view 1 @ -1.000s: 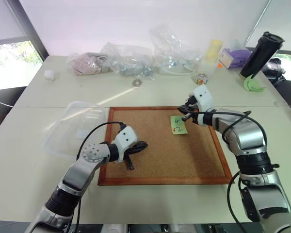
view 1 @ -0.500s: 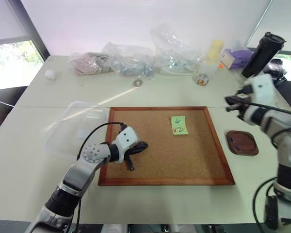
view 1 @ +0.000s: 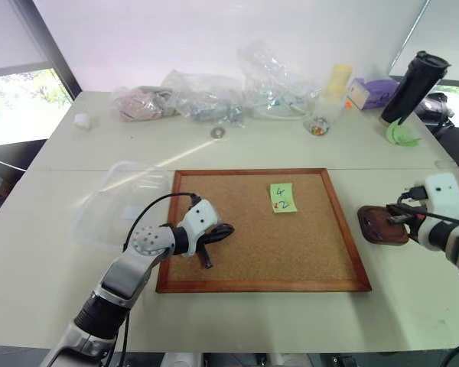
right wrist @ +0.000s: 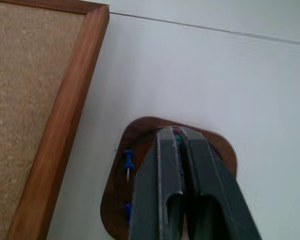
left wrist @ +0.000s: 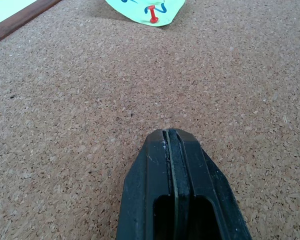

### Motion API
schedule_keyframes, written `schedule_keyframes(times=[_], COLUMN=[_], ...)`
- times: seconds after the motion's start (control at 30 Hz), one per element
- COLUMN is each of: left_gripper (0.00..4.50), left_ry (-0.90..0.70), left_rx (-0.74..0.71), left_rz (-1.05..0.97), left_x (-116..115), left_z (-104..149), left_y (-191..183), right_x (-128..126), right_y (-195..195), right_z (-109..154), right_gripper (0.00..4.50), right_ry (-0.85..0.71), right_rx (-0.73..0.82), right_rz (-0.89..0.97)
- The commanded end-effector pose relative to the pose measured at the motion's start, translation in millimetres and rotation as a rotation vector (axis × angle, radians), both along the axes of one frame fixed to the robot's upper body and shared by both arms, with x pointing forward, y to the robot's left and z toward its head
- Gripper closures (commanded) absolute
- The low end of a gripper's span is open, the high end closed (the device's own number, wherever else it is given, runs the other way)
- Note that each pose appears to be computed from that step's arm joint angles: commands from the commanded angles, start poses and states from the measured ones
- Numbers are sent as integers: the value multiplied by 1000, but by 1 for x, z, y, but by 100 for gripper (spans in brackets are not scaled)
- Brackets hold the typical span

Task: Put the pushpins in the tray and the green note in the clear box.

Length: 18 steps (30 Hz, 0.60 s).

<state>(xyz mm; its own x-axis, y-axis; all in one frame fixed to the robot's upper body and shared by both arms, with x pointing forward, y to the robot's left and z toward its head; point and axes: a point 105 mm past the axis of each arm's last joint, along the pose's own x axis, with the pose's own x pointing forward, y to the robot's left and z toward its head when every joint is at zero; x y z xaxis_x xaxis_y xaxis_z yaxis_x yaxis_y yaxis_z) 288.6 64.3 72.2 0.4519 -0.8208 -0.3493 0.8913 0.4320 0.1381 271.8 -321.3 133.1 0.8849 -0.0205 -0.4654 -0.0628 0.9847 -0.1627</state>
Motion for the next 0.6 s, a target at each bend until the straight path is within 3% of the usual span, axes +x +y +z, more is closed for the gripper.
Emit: schedule_keyframes(times=[0.03, 0.3, 0.4, 0.6], left_gripper=[450, 450, 450, 450], left_ry=[134, 131, 128, 125], left_rx=[81, 84, 85, 84], left_rz=[-21, -23, -20, -17], left_x=[-15, -14, -13, -13], left_z=[-39, -38, -38, -38], left_y=[2, 2, 3, 3], right_x=[-5, -1, 3, 7], right_y=[-4, -4, -7, -8], right_z=[5, 1, 0, -2], right_gripper=[448, 448, 362, 78], right_ry=[-31, -41, -49, -57], right_rx=[-9, 14, 23, 32], right_rz=[-8, -4, -13, -14])
